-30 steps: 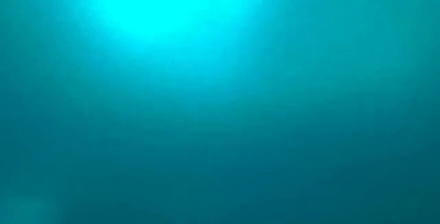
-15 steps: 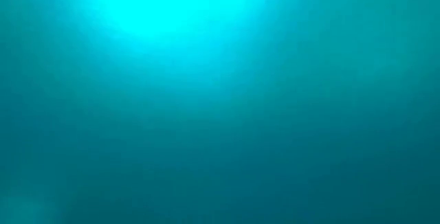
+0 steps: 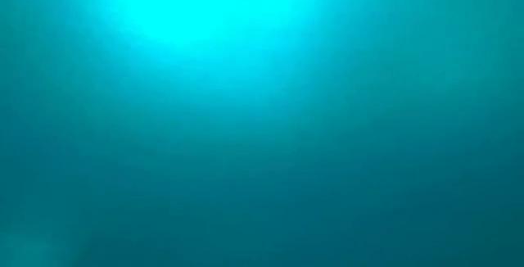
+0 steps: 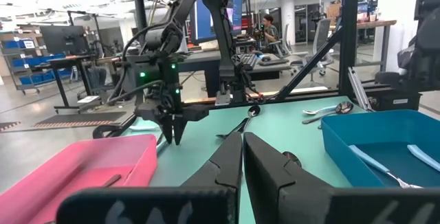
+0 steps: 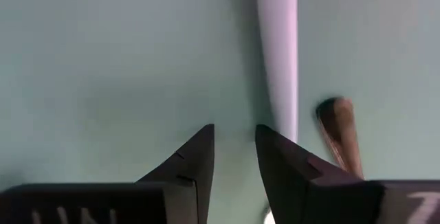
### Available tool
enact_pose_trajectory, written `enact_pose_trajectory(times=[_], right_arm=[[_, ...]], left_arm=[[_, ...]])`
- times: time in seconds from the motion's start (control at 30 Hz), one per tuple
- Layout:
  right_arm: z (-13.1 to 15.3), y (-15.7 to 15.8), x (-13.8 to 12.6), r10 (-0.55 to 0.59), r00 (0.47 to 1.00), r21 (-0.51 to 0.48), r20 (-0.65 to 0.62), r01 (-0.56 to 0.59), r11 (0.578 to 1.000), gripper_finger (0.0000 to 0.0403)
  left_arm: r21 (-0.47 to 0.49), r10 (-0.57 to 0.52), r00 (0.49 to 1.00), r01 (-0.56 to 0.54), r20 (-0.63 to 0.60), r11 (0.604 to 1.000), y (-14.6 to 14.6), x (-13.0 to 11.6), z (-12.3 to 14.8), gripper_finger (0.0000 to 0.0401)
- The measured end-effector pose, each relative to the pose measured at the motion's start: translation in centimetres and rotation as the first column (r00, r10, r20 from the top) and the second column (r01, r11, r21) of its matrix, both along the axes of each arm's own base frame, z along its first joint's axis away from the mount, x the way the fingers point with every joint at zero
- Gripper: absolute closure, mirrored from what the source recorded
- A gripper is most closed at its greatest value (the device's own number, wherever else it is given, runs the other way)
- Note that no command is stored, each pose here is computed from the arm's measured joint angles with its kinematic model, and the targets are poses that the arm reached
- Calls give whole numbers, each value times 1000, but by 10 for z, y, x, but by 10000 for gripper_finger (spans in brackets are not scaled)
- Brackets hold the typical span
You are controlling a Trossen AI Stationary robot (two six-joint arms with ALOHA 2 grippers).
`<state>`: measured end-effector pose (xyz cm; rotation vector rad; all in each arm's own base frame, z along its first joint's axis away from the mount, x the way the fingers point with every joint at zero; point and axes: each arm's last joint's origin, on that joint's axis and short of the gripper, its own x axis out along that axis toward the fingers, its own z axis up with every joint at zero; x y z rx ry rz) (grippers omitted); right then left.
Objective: Sort silverware by color (type)
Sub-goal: Put the blue spoon into the blue bin
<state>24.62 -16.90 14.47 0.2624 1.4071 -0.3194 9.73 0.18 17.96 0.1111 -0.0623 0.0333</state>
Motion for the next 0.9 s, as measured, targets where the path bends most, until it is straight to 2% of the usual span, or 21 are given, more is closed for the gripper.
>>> enact_pose_trajectory(times=[0.2,0.33,0.63,0.9], right_arm=[[3,-2,2,13,1000,-22,-2,-13,1000,306],[10,-9,9,13,999,-76,34,-11,997,306],[20,-14,17,32,996,-101,80,-24,995,334],[20,-17,19,126,989,-133,79,-115,984,324]], left_arm=[[0,0,1000,0,0,1000,0,0,0,401],[0,0,1000,0,0,1000,0,0,0,401],[0,0,1000,0,1,1000,0,0,0,401],[0,0,1000,0,0,1000,0,0,0,401]])
